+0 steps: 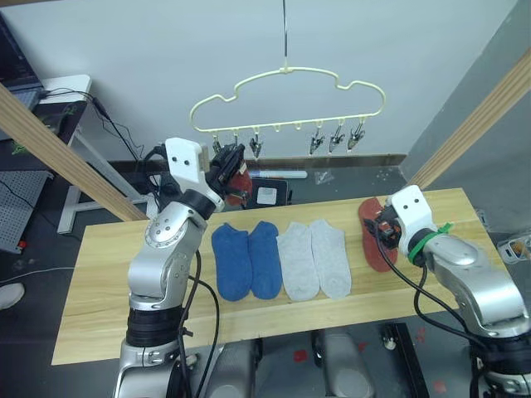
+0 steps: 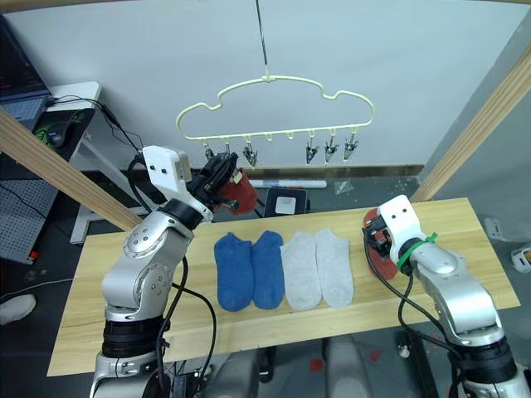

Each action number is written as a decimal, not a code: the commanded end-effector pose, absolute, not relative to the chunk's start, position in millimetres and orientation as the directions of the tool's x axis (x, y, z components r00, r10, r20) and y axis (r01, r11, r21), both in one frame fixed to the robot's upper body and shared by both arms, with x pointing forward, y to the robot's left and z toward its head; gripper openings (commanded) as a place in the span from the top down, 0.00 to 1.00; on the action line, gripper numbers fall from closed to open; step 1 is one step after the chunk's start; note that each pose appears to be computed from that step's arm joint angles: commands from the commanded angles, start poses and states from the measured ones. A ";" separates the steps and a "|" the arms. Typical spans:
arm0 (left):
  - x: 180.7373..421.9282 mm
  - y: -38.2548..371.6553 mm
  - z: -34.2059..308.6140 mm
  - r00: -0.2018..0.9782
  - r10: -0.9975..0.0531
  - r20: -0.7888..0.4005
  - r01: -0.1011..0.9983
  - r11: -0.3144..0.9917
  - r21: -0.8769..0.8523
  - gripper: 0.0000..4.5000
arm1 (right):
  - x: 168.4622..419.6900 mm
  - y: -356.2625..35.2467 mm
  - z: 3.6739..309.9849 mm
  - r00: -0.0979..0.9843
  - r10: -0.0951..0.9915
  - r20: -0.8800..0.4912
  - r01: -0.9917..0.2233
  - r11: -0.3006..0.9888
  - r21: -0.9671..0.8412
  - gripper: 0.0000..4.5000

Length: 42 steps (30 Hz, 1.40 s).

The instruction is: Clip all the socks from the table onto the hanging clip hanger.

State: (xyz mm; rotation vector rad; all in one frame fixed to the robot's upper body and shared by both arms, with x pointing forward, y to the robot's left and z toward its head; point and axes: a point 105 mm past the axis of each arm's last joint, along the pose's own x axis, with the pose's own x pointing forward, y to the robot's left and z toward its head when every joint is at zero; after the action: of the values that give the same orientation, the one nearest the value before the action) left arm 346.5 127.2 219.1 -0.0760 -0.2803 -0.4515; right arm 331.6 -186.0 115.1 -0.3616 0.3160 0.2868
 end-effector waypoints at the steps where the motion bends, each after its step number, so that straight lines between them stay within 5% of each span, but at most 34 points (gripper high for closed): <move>1: 336.6 124.3 233.1 0.841 -0.436 0.319 0.455 0.890 0.019 0.95 | 339.3 -191.4 115.5 0.926 0.180 -0.333 -0.286 0.908 -0.306 0.19; 4: 335.5 123.2 234.7 0.840 -0.445 0.311 0.461 0.887 0.023 0.95 | 344.6 -194.0 107.4 0.920 0.166 -0.356 -0.283 0.909 -0.307 0.00; 17: 332.1 118.2 241.8 0.819 -0.502 0.278 0.513 0.857 0.035 0.95 | 372.7 -215.2 70.5 0.918 0.060 -0.392 -0.157 0.963 -0.219 0.00; 21: 331.1 119.1 244.1 0.814 -0.514 0.272 0.525 0.850 0.034 0.95 | 372.8 -212.9 69.7 0.916 0.059 -0.397 -0.133 0.978 -0.162 0.20; 31: 331.5 119.6 244.0 0.799 -0.545 0.256 0.560 0.829 0.016 0.95 | 362.3 -211.5 69.2 0.915 0.057 -0.400 -0.125 0.981 -0.146 0.99; 37: 333.6 123.3 245.4 0.794 -0.555 0.249 0.569 0.822 0.016 0.95 | 350.9 -200.8 84.0 0.927 0.134 -0.351 -0.208 0.961 -0.183 1.00; 42: 336.9 126.8 248.8 0.788 -0.560 0.255 0.585 0.810 -0.030 0.95 | 328.9 -161.9 121.2 0.907 0.349 -0.236 -0.409 0.865 -0.290 1.00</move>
State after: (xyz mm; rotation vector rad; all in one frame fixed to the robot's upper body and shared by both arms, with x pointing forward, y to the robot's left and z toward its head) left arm 337.3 122.9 249.3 -0.0893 -0.2494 -0.6151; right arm 336.1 -182.5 95.2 -0.3063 0.2940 0.3026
